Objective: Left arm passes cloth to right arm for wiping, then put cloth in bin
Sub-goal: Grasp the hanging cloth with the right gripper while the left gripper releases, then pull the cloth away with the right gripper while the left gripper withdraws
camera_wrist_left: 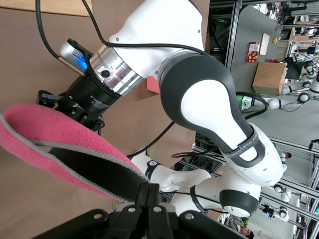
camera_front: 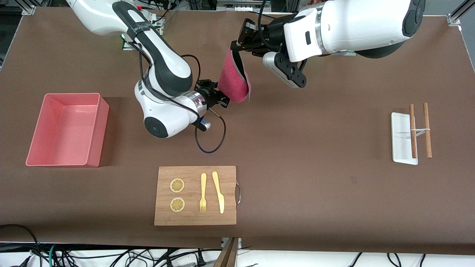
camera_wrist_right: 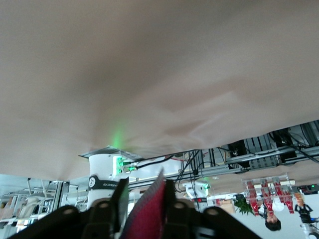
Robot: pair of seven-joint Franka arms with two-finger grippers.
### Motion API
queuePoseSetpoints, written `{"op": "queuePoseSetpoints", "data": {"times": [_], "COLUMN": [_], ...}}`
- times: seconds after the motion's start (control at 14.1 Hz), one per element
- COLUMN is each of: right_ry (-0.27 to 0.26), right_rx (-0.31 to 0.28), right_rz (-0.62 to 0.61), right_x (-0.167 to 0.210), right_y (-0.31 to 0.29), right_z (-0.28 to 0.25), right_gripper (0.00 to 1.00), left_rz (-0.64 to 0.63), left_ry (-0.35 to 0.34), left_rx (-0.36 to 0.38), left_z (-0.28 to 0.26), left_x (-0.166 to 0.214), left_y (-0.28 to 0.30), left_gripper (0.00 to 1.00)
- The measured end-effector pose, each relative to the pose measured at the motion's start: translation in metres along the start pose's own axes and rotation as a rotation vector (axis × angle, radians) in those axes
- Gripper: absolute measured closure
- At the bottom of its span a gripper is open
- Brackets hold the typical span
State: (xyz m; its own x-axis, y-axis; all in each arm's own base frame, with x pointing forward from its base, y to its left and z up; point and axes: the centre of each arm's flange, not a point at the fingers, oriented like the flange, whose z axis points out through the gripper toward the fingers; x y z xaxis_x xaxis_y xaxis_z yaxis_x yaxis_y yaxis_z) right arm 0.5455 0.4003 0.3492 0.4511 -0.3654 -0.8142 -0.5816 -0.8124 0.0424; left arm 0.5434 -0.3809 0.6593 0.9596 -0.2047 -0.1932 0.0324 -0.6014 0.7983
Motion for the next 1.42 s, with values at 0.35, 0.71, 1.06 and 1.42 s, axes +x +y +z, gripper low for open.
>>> {"op": "queuePoseSetpoints", "data": {"times": [0.35, 0.71, 1.06, 1.42], "right_ry": [-0.030, -0.031, 0.023, 0.142], "right_rx": [-0.012, 0.028, 0.031, -0.072], "right_rz": [0.017, 0.047, 0.029, -0.095], "right_x": [0.004, 0.023, 0.044, 0.052], "right_y": [0.007, 0.020, 0.048, 0.111], "right_z": [-0.006, -0.035, -0.091, -0.171], "right_gripper": [0.98, 0.98, 0.98, 0.98], "left_rz": [0.000, 0.001, 0.004, -0.014], "left_ry": [0.000, 0.001, 0.004, 0.041], "left_rx": [0.000, -0.001, -0.002, 0.029], "left_z": [0.000, -0.001, -0.002, -0.029], "left_x": [0.000, 0.000, 0.000, 0.008], "left_y": [0.000, 0.001, 0.002, -0.014], "left_gripper": [0.99, 0.75, 0.28, 0.00]}}
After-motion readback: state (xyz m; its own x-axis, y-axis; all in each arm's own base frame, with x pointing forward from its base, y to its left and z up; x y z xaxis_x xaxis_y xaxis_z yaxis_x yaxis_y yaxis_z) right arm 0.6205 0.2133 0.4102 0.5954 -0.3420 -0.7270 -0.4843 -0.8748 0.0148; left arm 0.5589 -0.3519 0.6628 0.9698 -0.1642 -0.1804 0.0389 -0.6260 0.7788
